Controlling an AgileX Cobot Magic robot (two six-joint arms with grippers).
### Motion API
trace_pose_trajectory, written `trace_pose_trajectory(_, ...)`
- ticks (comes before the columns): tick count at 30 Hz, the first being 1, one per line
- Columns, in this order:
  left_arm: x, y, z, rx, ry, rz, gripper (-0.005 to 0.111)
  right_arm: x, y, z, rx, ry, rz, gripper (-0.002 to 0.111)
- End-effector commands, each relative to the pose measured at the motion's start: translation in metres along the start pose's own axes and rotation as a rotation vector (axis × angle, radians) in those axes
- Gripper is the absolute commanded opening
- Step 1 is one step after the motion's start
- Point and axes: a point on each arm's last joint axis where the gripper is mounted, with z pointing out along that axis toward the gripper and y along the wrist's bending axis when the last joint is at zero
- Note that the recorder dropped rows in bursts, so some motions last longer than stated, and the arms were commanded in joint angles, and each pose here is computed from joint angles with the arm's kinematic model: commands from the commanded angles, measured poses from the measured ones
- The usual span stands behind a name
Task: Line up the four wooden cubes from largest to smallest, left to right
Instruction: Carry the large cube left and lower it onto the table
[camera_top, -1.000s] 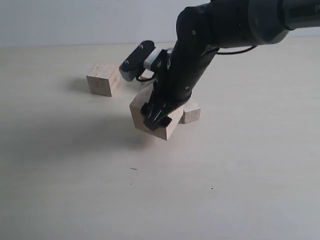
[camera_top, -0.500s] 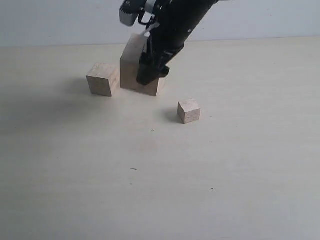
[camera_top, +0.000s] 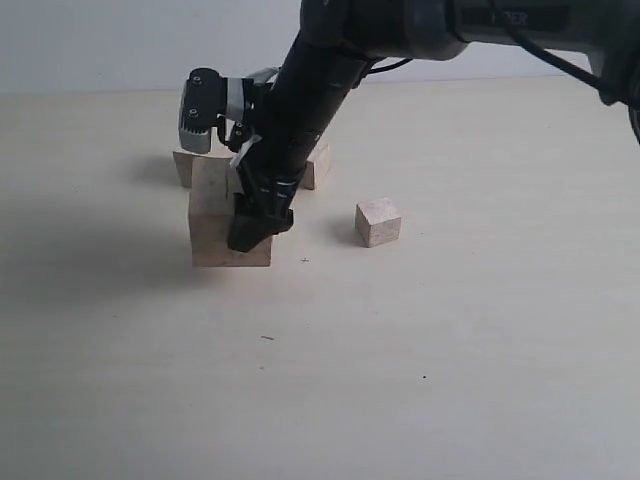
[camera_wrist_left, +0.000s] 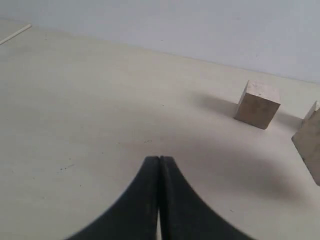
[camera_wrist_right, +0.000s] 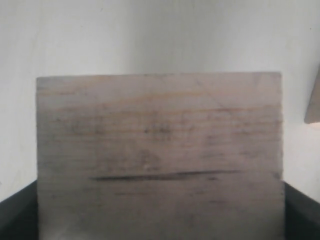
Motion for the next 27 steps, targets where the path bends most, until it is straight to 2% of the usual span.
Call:
trace_pose_trajectory(1,-0.001,0.0,0.0,0.007,-0.013,-0.003,0.0,0.001,-0.008,0.004,0.062,0.012,0.055,0.0)
trace_pose_trajectory(19,-0.001,0.0,0.0,0.007,-0.013,-0.003,0.0,0.013,-0.012,0.022,0.062,0.071,0.054,0.002)
trace_pose_trajectory(22,-0.001,0.0,0.0,0.007,-0.013,-0.003,0.0,0.013,-0.012,0.022,0.062,0.071,0.052,0.013)
trace_pose_trajectory(27,-0.001,0.0,0.0,0.007,-0.013,-0.003,0.0,0.012,-0.014,0.022,0.078,0.062,0.052,0.05)
